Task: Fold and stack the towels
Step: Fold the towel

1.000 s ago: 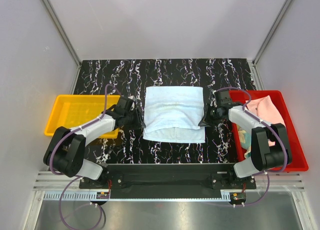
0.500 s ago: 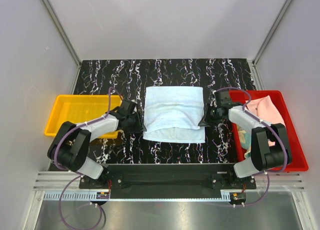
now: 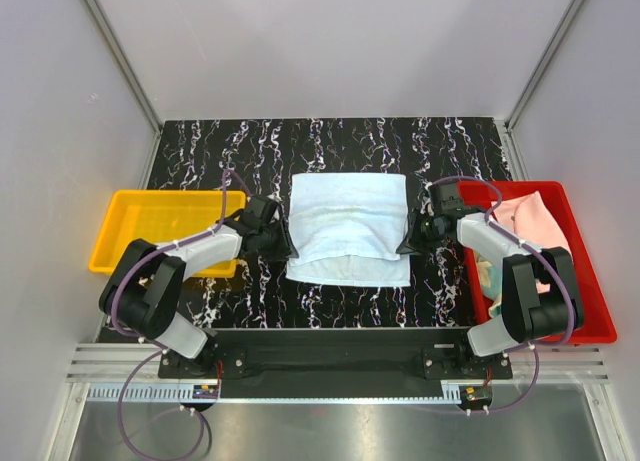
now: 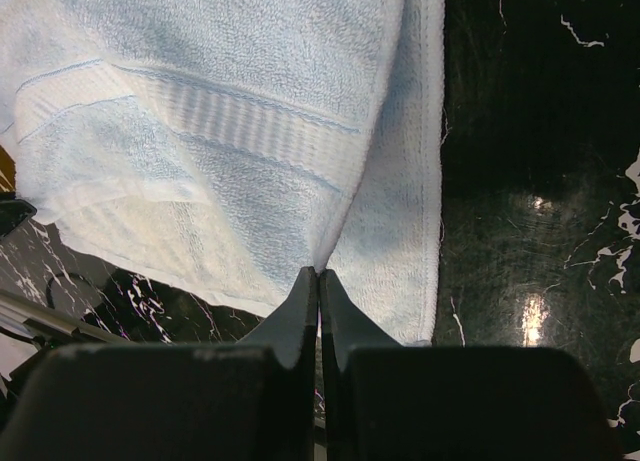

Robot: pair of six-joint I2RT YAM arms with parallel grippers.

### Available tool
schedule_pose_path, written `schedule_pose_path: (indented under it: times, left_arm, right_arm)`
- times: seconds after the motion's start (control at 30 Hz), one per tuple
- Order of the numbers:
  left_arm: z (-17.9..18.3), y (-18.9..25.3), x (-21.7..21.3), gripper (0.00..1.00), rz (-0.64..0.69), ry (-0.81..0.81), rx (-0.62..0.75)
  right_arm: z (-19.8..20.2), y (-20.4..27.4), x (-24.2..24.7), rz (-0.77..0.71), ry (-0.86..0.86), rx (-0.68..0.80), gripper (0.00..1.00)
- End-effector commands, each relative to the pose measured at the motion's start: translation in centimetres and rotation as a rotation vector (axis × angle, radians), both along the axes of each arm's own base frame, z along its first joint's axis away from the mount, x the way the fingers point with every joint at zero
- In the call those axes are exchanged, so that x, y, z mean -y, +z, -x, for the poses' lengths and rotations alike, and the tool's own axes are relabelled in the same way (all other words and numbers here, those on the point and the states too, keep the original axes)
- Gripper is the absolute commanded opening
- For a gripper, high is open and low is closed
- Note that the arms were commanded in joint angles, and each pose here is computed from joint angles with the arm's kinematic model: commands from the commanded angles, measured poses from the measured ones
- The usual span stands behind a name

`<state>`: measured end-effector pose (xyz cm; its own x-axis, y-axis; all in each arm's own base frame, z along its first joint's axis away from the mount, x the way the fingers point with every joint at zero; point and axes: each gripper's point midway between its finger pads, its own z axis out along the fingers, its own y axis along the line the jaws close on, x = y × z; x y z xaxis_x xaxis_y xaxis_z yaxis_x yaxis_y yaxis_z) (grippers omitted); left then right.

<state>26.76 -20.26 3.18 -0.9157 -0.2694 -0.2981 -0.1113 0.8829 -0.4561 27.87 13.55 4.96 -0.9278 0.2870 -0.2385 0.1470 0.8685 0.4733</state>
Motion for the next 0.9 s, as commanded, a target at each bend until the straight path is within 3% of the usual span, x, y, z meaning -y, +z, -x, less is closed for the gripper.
schedule_pose_path:
  times: [0.0,0.47,0.63,0.7,0.87]
  left_arm:
    - [-1.7,1.2,1.0,0.33,0.018,0.010,0.051]
    - [-1.2,0.4,0.5,0.26,-0.027,0.028,0.021]
    - [-1.2,0.5,0.5,0.13,-0.039,0.024,0.006]
    - [-1.3,1.0,0.4,0.02,-0.052,0.019,0.007]
    - [-1.6,2.9,0.4,0.00,-0.055,0.005,0.026]
  right_arm:
    - [-0.5,0.9,-0.5,-0.019,0.015,0.047,0.00]
    - [-0.7,1.3,-0.5,-0.019,0.013,0.061,0.00]
    - [-0.7,1.5,-0.2,-0.001,0.007,0.054,0.00]
    - [-0.7,1.4,0.2,0.020,-0.002,0.045,0.00]
    - [-0.7,2.0,1.3,0.080,-0.042,0.033,0.00]
